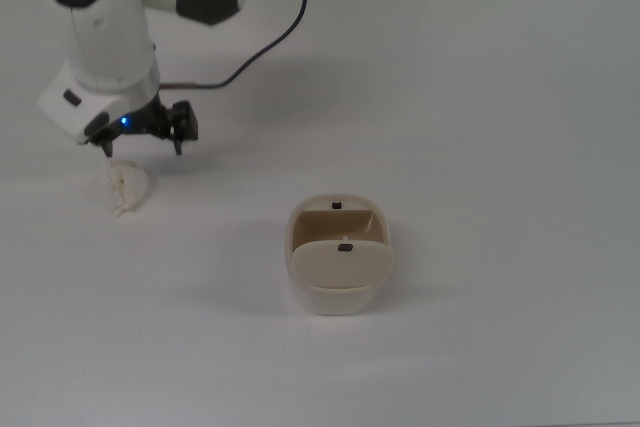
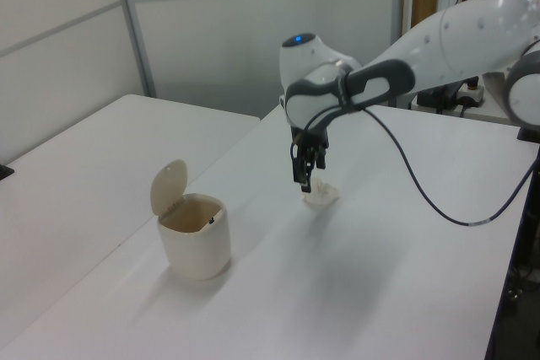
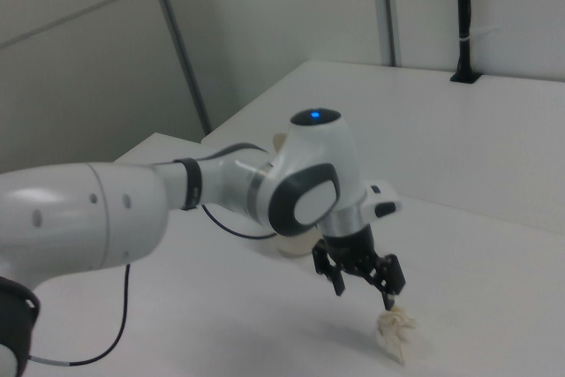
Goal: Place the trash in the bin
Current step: 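Lower the gripper onto the crumpled white paper and close it, then lift the paper and carry it over the open cream bin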
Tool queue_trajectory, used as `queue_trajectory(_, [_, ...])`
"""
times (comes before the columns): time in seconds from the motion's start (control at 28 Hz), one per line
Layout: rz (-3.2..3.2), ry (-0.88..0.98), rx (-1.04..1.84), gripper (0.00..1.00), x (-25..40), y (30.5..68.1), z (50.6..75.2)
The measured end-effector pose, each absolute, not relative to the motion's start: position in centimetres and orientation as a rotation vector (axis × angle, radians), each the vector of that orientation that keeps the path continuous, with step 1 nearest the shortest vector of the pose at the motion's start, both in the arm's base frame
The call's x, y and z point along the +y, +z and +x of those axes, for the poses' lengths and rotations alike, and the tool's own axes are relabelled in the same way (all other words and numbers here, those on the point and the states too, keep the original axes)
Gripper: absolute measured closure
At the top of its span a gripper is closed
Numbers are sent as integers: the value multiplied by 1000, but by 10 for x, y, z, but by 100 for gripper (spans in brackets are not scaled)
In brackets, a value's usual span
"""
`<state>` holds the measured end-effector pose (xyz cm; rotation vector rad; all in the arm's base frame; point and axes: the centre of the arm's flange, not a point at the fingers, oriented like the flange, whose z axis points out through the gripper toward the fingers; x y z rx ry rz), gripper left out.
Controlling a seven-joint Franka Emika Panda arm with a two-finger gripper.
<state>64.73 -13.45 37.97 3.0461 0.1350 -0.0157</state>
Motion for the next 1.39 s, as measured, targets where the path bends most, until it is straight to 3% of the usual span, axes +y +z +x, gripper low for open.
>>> queue_trajectory(0.21, [3019,3,147,0,-147,334,658])
queue_trajectory(0.29, [3008,11,152,5,-151,324,660])
queue_trajectory(0.46, [2998,36,142,29,-161,314,661])
queue_trajectory(0.64, [2996,49,129,46,-167,317,662])
queue_trajectory(1.0, [2995,182,112,84,-143,365,675])
queue_trajectory(1.39, [3084,445,134,85,-29,449,693])
